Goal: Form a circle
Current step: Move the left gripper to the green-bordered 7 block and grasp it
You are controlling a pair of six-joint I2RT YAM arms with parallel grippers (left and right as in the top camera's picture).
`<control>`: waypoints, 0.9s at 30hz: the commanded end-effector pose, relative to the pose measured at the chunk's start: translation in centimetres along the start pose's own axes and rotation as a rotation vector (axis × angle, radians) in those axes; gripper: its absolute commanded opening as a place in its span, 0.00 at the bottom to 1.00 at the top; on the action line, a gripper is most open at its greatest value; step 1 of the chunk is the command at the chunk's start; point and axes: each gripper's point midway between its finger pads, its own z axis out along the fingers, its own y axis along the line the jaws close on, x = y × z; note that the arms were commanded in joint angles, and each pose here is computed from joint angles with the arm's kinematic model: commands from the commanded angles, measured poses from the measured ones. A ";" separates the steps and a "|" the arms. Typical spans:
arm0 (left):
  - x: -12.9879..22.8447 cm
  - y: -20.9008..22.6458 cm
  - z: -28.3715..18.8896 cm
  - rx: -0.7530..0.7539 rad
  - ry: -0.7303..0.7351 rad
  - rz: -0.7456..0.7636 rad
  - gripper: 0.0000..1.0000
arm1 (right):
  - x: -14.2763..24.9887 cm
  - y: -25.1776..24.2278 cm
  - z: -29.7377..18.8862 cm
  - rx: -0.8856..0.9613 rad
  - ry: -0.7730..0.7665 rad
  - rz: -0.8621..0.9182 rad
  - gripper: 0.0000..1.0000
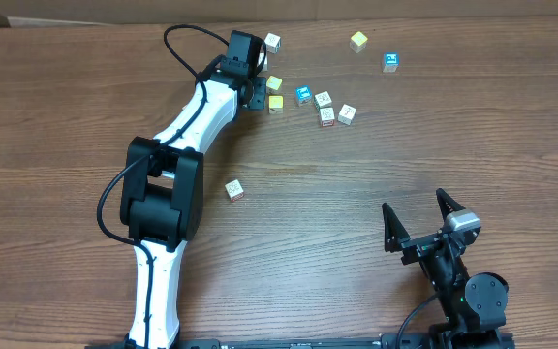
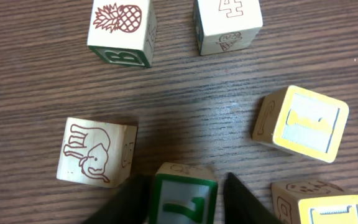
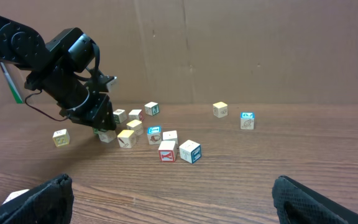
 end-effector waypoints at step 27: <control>-2.5 0.5 -3.0 -0.009 -0.026 0.006 0.18 | 0.2 -0.2 0.0 0.007 -0.003 -0.005 1.00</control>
